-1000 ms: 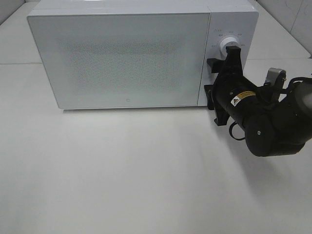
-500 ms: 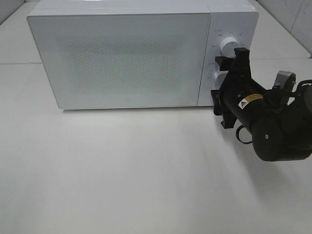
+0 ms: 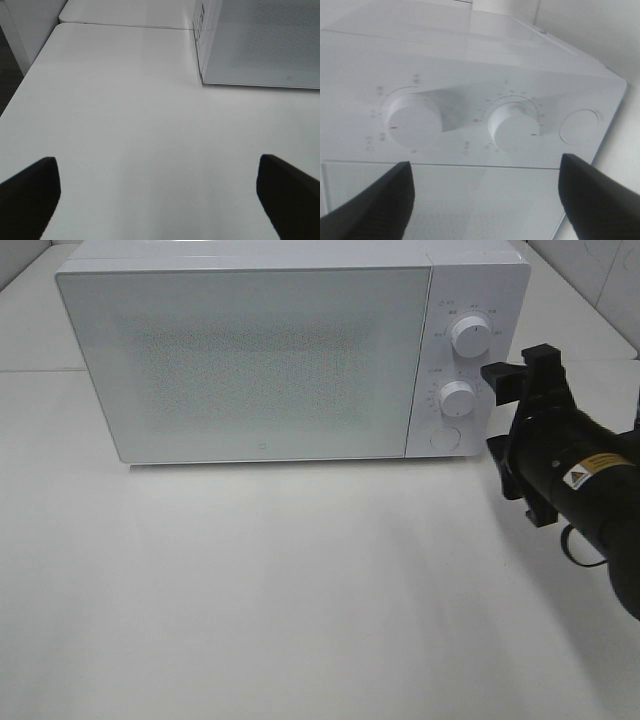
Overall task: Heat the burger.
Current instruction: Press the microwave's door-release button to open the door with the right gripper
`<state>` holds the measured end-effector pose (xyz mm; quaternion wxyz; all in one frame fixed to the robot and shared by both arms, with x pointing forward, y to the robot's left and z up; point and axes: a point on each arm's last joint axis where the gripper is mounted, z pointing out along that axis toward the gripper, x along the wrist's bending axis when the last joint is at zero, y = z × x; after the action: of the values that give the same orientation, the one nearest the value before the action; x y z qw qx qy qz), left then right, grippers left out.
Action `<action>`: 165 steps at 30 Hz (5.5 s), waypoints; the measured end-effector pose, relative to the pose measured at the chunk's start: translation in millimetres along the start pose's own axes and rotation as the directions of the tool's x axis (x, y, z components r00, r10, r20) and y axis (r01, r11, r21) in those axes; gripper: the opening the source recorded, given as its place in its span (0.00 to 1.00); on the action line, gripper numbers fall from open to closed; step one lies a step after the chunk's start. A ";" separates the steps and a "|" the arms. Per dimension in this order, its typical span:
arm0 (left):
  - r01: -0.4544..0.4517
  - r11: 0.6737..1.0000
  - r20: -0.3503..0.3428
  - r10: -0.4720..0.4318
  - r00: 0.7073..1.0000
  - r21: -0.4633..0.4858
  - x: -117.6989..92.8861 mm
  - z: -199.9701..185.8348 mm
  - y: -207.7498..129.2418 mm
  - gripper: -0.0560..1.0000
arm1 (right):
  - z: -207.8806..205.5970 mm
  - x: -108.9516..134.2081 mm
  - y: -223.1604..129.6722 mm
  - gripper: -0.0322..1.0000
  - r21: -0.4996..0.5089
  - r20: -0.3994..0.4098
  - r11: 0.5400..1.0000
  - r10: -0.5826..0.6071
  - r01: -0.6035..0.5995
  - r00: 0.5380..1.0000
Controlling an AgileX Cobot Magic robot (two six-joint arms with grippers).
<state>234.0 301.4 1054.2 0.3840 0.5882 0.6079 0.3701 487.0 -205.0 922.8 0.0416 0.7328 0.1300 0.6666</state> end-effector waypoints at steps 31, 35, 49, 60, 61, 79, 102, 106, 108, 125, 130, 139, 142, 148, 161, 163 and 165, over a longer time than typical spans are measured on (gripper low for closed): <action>0.000 1.000 0.000 0.000 1.000 0.000 0.0 0.0 0.0 0.99 | -64.0 94.3 2.4 0.78 0.601 -0.214 0.284 -0.844 0.747 0.492; 0.000 1.000 0.000 0.000 1.000 0.000 0.0 0.0 0.0 0.99 | -64.0 89.5 7.9 0.78 0.627 -0.191 0.263 -0.861 0.733 0.472; 0.000 1.000 0.000 0.000 1.000 0.000 0.0 0.0 0.0 0.99 | -69.3 52.1 90.7 0.89 0.778 0.214 0.389 -0.902 0.493 0.375; 0.000 1.000 0.000 0.000 1.000 0.000 0.0 0.0 0.0 0.99 | -126.8 73.2 108.5 0.89 0.794 0.236 0.355 -0.928 0.493 0.288; 0.000 1.000 0.000 0.000 1.000 0.000 0.0 0.0 0.0 0.99 | -136.0 78.4 107.9 0.89 0.780 0.230 0.355 -0.928 0.515 0.293; 0.000 1.000 0.000 0.000 1.000 0.000 0.0 0.0 0.0 0.99 | -265.4 105.8 86.7 0.89 0.409 0.099 0.313 -0.949 0.857 0.299; 0.000 1.000 0.000 0.000 1.000 0.000 0.0 0.0 0.0 0.99 | -274.8 84.2 79.7 0.89 0.357 0.071 0.239 -0.971 0.903 0.229; 0.000 1.000 0.000 0.000 1.000 0.000 0.0 0.0 0.0 0.99 | -274.8 84.4 79.8 0.89 0.355 0.072 0.239 -0.971 0.904 0.229; 0.000 1.000 0.000 0.000 1.000 0.000 0.0 0.0 0.0 0.99 | -274.7 84.5 79.8 0.89 0.354 0.072 0.239 -0.971 0.904 0.229; 0.000 1.000 0.000 0.000 1.000 0.000 0.0 0.0 0.0 0.99 | -274.8 85.0 79.9 0.89 0.350 0.072 0.239 -0.971 0.906 0.229; 0.000 1.000 0.000 0.000 1.000 0.000 0.0 0.0 0.0 0.99 | -272.2 100.2 83.7 0.89 0.257 0.072 0.246 -0.969 0.934 0.236; 0.000 1.000 0.000 0.000 1.000 0.000 0.0 0.0 0.0 0.99 | -236.3 124.7 96.8 0.56 0.156 0.075 0.187 -0.981 0.970 0.177; 0.000 1.000 0.000 0.000 1.000 0.000 0.0 0.0 0.0 0.99 | -220.8 123.6 98.9 0.24 0.134 0.070 0.136 -0.989 0.982 0.127; 0.000 1.000 0.000 0.000 1.000 0.000 0.0 0.0 0.0 0.99 | -201.7 113.1 101.2 0.05 0.059 0.100 0.121 -0.988 0.991 0.115; 0.000 1.000 0.000 0.000 1.000 0.000 0.0 0.0 0.0 0.99 | -155.6 71.7 106.0 0.05 -0.062 0.195 0.197 -0.959 0.978 0.206; 0.000 1.000 0.000 0.000 1.000 0.000 0.0 0.0 0.0 0.99 | -148.3 65.7 106.4 0.05 -0.042 0.202 0.193 -0.959 0.980 0.197; 0.000 1.000 0.000 0.000 1.000 0.000 0.0 0.0 0.0 0.99 | -144.6 62.7 106.7 0.05 -0.036 0.207 0.187 -0.960 0.982 0.191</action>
<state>234.0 301.4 1054.2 0.3840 0.5882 0.6079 0.3701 363.4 -308.6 1024.0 0.5212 0.5227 0.5069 0.4453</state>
